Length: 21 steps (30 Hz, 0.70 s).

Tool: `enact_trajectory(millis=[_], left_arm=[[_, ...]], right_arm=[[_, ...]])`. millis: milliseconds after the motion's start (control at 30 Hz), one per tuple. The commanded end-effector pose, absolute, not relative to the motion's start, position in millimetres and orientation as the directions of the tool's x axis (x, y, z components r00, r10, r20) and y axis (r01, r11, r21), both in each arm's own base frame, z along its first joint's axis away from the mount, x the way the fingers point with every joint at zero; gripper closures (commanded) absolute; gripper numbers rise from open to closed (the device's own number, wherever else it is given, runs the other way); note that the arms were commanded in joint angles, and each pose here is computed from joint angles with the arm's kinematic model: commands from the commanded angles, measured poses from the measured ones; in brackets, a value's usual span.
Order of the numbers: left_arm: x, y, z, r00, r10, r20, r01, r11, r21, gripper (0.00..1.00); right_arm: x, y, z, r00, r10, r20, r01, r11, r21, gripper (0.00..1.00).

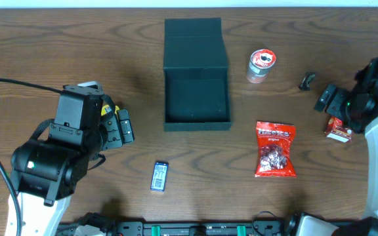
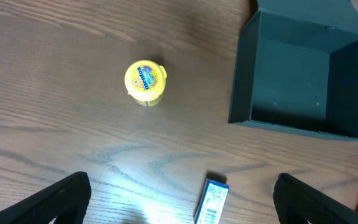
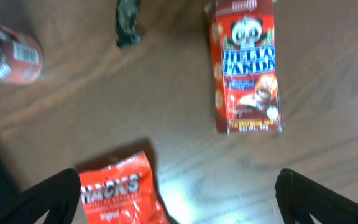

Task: Pack container
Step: 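Lower the right gripper onto the red Hacks bag and grasp it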

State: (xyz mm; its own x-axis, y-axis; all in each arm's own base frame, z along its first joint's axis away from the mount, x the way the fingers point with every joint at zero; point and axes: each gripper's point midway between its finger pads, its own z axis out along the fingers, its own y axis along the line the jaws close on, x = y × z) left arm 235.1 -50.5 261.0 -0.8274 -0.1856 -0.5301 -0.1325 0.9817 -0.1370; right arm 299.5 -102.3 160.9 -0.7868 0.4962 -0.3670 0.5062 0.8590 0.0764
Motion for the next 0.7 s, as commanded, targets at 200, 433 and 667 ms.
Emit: enact_trajectory(millis=[200, 433, 667], left_arm=[[240, -49, 260, -0.833, -0.171, -0.526, -0.133, 0.985, -0.110, 0.05], [244, -49, 251, -0.850, -0.159, -0.503, -0.134, 0.987, -0.087, 0.05], [244, -49, 249, -0.853, -0.158, -0.498, -0.134, 0.987, -0.084, 0.05]], right_arm=[[278, -36, 158, -0.892, 0.399, -0.210, 0.352, 0.907, 0.231, 0.01], [252, 3, 137, -0.928, 0.308, -0.211, 0.258, 0.937, 0.236, 0.01], [221, 14, 92, -0.928, 0.347, -0.132, 0.314, 0.923, 0.223, 0.01]])
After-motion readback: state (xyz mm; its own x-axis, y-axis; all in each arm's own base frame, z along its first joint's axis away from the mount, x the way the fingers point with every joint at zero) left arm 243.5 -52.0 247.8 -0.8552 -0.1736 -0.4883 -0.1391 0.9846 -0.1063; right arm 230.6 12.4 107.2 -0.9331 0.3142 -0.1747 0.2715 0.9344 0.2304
